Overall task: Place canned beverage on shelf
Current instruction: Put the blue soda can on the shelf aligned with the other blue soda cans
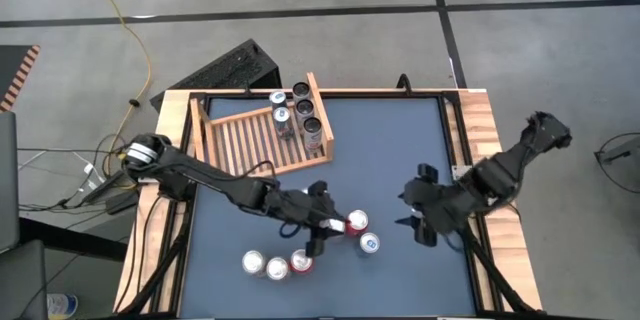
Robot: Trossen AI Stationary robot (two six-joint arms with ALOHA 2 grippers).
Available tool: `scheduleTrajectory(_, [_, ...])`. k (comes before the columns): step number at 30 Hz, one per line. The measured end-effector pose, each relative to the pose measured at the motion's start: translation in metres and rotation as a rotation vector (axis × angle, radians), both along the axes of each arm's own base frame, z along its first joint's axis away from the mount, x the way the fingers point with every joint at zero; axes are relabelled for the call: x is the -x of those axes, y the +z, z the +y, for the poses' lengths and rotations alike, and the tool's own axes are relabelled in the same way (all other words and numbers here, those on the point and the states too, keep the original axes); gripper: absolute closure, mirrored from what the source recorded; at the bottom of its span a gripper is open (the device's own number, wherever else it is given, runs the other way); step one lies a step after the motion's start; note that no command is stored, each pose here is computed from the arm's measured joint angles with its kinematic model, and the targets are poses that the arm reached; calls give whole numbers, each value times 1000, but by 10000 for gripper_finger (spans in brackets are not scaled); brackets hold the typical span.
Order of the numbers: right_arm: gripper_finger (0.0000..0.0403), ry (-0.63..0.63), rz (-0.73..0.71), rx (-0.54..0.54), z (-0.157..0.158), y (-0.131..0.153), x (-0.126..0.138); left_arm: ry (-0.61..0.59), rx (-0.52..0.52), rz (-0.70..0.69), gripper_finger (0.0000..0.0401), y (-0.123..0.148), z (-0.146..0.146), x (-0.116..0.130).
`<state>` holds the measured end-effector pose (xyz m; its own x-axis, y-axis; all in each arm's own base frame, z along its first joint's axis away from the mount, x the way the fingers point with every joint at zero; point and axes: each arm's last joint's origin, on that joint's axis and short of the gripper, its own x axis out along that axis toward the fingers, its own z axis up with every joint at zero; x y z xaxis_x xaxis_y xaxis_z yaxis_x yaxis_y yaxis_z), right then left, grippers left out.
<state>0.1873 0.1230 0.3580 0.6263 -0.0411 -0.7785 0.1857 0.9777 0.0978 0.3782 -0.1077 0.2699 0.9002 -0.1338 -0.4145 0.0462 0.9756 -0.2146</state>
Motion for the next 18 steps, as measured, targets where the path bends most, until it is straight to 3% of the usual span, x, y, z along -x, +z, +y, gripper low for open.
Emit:
scheduleTrajectory(10, [127, -37, -138, 133, 30, -5, 10, -112, -19, -75, 234, 2, -10, -3])
scheduleTrajectory(14, [127, -67, -149, 180, 49, -23, -2, -135, -13, -71, 234, 0, -18, -1])
scheduleTrajectory(18, [127, -102, -123, 225, 72, -59, -15, -155, -23, -69, 234, 1, -27, 2])
